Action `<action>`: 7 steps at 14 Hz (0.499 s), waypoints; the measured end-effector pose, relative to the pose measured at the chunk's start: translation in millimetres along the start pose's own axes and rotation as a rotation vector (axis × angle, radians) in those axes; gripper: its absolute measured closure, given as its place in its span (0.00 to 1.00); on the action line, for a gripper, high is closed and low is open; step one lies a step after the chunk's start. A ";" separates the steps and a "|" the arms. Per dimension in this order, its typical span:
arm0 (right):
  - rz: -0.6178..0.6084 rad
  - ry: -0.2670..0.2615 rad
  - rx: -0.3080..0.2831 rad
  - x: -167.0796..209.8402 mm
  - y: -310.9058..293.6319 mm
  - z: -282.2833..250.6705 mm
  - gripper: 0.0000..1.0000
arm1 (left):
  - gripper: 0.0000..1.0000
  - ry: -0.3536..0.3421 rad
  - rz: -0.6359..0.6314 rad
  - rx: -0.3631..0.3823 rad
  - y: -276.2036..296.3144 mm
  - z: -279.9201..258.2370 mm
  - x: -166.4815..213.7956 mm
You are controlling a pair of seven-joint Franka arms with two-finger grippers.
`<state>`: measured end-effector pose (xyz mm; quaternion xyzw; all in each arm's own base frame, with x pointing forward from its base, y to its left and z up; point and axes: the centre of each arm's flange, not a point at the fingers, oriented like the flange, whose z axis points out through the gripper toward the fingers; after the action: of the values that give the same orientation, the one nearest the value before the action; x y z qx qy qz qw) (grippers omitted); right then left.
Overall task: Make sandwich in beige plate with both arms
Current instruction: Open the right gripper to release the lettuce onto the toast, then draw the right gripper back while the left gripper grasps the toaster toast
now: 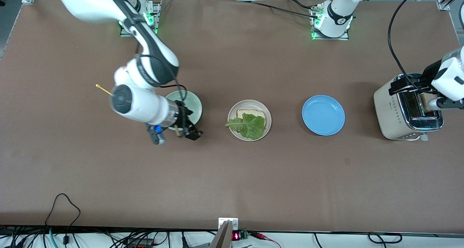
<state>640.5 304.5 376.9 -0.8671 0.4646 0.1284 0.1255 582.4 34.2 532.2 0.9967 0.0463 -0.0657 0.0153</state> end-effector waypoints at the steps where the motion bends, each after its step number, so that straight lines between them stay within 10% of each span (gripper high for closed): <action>1: -0.045 0.003 -0.015 11.7 8.5 -23.9 0.00 | 0.00 -0.011 -0.024 -0.003 -14.3 6.1 3.8; 7: -0.402 0.023 -0.105 67.5 83.3 -163.4 0.00 | 0.00 -0.075 -0.080 -0.040 -124.8 48.9 20.0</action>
<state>624.2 152.5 498.8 -0.9492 0.2762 0.1149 0.0977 584.0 158.4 478.0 0.9903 0.0868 -0.1027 0.0343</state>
